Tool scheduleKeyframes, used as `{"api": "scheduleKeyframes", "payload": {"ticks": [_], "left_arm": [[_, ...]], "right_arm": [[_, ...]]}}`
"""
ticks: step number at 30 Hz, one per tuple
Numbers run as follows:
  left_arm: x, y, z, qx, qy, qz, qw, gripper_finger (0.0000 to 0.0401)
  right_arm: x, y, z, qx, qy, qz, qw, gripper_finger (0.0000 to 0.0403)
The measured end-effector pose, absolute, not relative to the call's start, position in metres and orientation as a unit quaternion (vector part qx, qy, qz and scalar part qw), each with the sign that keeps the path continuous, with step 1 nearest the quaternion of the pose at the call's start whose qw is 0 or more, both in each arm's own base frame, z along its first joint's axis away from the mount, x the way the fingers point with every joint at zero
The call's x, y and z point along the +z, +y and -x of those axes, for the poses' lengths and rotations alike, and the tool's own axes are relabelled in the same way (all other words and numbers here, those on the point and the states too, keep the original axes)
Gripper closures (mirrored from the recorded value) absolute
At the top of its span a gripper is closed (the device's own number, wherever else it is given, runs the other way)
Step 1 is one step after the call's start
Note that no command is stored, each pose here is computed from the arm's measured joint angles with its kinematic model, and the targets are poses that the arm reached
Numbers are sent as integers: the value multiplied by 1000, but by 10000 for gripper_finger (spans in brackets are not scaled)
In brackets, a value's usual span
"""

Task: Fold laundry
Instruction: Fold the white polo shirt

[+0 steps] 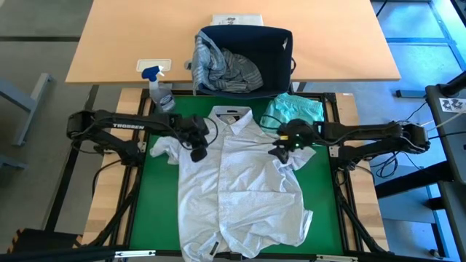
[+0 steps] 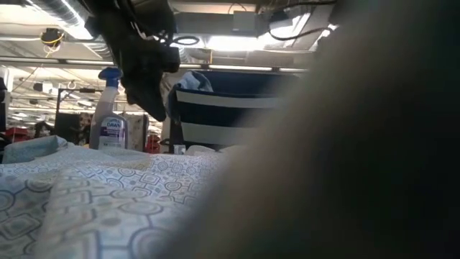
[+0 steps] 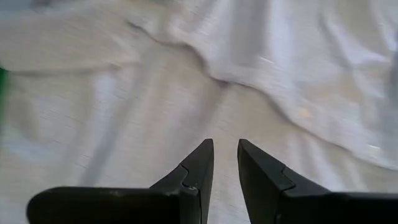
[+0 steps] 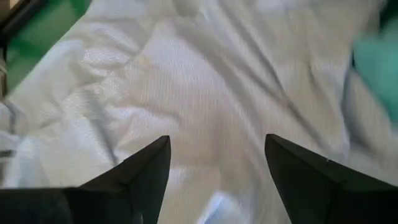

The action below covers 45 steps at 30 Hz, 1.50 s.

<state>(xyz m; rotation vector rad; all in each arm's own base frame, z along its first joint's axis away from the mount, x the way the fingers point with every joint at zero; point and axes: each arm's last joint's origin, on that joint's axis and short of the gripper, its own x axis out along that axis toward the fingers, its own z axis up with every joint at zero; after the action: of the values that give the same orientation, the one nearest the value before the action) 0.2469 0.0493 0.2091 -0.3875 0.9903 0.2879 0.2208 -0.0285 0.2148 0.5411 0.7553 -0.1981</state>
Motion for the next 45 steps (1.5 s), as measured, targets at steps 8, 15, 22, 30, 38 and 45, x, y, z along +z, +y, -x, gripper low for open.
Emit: {"api": "scheduleKeyframes", "payload": {"ticks": [8,15,22,30,38,45], "left_arm": [[208,-19,-248,143,484,306,807,331],[201,-84,-237,186,483,393,760,331],[168,-124,-232,218,527,366,735,331],[139,-100,-214,288,653,148,685,331],[145,-39,-212,277,702,-125,645,331],[135,-4,-216,195,733,-197,622,331]], "right_arm": [[179,-32,-247,-24,412,-101,905,141],[161,-35,-266,8,396,-15,918,141],[138,-36,-274,11,424,-13,906,141],[122,-28,-262,-18,518,-67,852,141],[120,15,-260,-70,529,-126,836,141],[127,49,-268,-59,481,-200,852,141]]}}
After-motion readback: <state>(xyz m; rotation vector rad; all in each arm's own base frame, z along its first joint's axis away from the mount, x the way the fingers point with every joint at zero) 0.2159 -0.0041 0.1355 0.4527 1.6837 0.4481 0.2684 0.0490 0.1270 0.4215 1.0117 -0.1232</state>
